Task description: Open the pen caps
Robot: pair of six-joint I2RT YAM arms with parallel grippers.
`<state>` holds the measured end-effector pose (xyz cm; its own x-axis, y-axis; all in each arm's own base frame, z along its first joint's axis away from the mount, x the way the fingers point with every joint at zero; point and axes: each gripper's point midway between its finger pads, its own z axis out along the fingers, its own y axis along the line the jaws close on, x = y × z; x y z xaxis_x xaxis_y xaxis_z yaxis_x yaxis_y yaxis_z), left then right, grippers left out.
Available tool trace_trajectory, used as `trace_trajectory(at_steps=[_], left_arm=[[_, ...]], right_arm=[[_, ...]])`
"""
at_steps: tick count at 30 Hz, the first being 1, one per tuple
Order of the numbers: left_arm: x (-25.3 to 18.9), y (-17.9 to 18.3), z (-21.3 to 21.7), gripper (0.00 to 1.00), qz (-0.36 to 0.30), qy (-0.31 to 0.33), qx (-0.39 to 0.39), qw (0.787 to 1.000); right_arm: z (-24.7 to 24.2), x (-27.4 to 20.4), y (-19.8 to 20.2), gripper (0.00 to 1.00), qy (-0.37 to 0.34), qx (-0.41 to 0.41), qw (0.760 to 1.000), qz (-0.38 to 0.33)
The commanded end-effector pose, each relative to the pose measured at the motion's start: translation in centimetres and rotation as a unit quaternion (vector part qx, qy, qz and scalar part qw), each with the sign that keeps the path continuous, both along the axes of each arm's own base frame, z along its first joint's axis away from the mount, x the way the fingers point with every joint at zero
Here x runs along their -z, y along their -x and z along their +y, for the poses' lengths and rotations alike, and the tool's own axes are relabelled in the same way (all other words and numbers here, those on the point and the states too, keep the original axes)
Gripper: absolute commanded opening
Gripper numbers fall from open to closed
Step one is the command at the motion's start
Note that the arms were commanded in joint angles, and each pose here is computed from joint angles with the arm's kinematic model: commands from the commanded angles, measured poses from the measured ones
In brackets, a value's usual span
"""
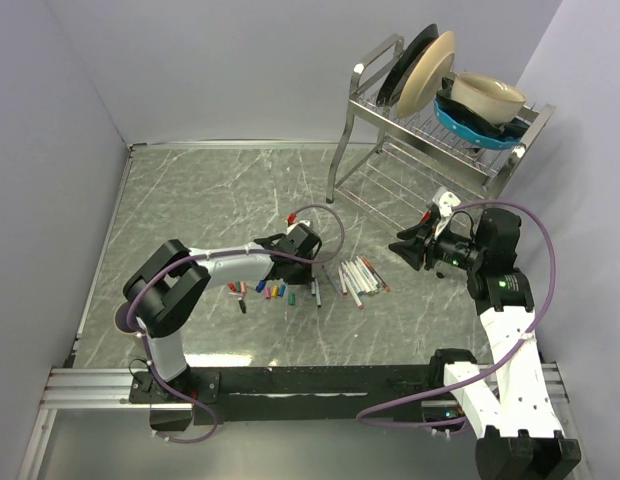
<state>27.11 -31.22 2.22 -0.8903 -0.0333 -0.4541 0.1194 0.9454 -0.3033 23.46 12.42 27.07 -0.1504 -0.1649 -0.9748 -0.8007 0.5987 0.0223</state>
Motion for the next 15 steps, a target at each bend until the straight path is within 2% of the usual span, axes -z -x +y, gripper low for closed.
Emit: trace_trajectory(at_steps=[1,10,15], left_arm=[[0.6,1.6,-0.7,0.04,0.023,-0.007,0.028,0.999],[-0.6,1.7,-1.4,0.06,0.016,0.009,0.035,0.999],[-2.3,1.0,-1.2,0.10,-0.013,0.020,0.019,1.000]], right_arm=[[0.0,-0.9,0.0,0.46,-0.004,-0.003,1.000,-0.017],[-0.1,-0.9,0.0,0.46,-0.002,-0.001,1.000,-0.020],[-0.2,-0.8,0.0,0.46,-0.001,0.002,1.000,-0.019]])
